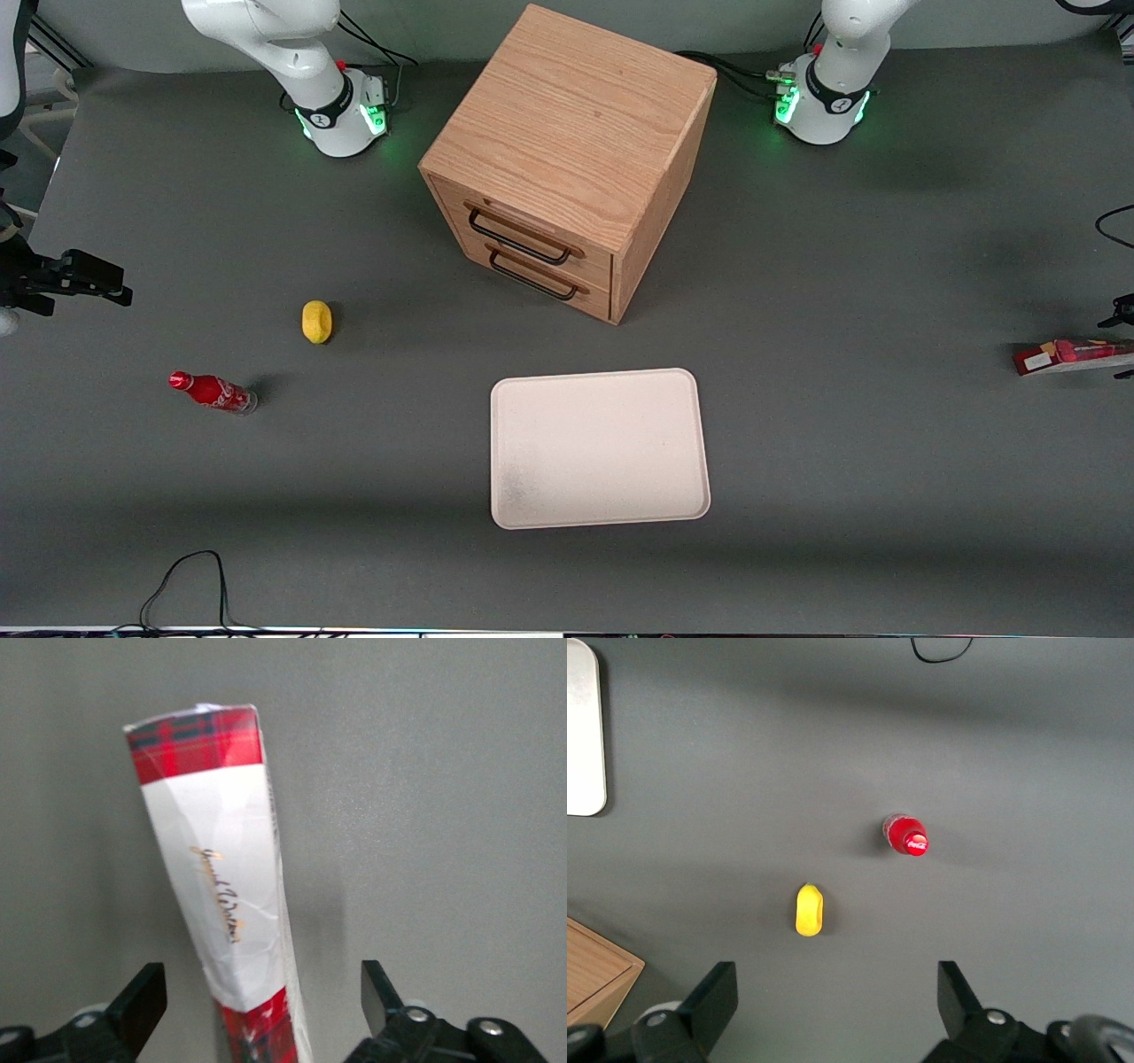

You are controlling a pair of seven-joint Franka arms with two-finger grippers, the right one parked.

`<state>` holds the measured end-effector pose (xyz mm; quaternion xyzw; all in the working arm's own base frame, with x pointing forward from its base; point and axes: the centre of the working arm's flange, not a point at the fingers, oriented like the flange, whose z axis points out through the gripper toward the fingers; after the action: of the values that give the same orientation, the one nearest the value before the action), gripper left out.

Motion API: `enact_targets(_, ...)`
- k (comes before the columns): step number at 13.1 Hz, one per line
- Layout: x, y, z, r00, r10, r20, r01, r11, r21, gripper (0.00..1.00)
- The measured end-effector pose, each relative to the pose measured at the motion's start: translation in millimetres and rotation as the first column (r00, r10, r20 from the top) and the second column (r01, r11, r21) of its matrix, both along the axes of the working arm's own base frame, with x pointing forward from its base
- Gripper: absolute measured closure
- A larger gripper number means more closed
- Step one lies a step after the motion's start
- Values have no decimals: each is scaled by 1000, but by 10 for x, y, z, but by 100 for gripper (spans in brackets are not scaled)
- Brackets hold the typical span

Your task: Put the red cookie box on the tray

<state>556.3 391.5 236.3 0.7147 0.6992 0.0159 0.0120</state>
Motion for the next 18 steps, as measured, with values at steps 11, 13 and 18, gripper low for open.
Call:
enact_targets(11, 61, -50, 8, 1000, 12, 5, -12, 1000, -2, 95)
enact_targets(13, 88, -28, 153, 1000, 5, -19, -5, 1000, -15, 95)
enact_targets(18, 118, 15, 1360, 986, -129, -104, 122, 990, -71, 95)
